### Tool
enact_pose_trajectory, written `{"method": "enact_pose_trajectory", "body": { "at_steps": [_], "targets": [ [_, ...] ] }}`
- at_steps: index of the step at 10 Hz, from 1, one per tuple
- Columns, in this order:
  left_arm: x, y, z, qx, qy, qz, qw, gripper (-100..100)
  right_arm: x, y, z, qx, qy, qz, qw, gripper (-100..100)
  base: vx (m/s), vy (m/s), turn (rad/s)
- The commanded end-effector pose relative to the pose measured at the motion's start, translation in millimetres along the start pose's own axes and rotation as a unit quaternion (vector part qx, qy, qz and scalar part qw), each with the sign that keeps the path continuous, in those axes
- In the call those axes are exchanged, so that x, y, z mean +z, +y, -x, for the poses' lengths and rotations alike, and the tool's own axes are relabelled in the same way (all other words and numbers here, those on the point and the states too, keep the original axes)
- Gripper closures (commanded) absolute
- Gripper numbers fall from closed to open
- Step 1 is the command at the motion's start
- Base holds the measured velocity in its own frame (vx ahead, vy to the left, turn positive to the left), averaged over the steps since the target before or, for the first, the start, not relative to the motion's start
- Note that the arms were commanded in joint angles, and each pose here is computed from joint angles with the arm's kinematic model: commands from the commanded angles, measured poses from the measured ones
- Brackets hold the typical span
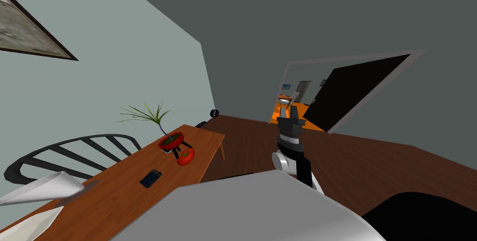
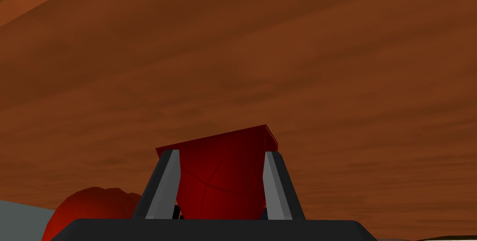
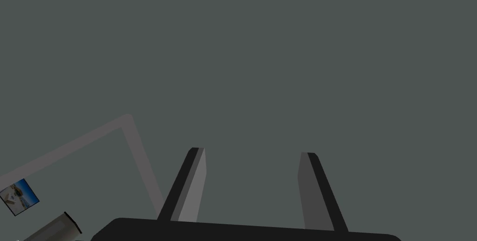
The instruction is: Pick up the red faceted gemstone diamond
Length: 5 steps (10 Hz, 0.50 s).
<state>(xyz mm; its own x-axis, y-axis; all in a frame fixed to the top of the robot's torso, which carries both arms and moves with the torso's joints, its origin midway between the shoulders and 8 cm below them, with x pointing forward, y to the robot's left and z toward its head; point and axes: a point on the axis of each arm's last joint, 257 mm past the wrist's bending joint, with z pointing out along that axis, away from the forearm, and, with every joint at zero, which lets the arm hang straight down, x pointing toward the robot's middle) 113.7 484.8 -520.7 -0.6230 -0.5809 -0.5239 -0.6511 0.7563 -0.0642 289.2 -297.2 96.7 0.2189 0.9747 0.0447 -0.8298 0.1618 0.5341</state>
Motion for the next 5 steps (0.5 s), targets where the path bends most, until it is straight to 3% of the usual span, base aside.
{"method": "enact_pose_trajectory", "body": {
  "at_steps": [1, 2, 5],
  "targets": [
    [0.0, 0.0, 0.0, 0.0, 0.0, 0.0, 1.0, 0, 0.0, 0.0, 0.0, 0.0, 0.0, 0.0, 1.0, 0, 0.0, 0.0, 0.0],
    [-4.4, -1.1, 2.0, 0.002, 0.0, -0.001, 1.0, 100, 0.0, 0.0, 0.0, 0.0, 0.0, 0.0, 1.0, 0, 0.003, -0.006, 0.039],
    [-14.6, -2.5, 4.7, 0.007, 0.001, -0.004, 1.0, 100, 0.0, 0.0, 0.0, 0.0, 0.0, 0.0, 1.0, 0, 0.005, -0.013, 0.042]
  ]
}}
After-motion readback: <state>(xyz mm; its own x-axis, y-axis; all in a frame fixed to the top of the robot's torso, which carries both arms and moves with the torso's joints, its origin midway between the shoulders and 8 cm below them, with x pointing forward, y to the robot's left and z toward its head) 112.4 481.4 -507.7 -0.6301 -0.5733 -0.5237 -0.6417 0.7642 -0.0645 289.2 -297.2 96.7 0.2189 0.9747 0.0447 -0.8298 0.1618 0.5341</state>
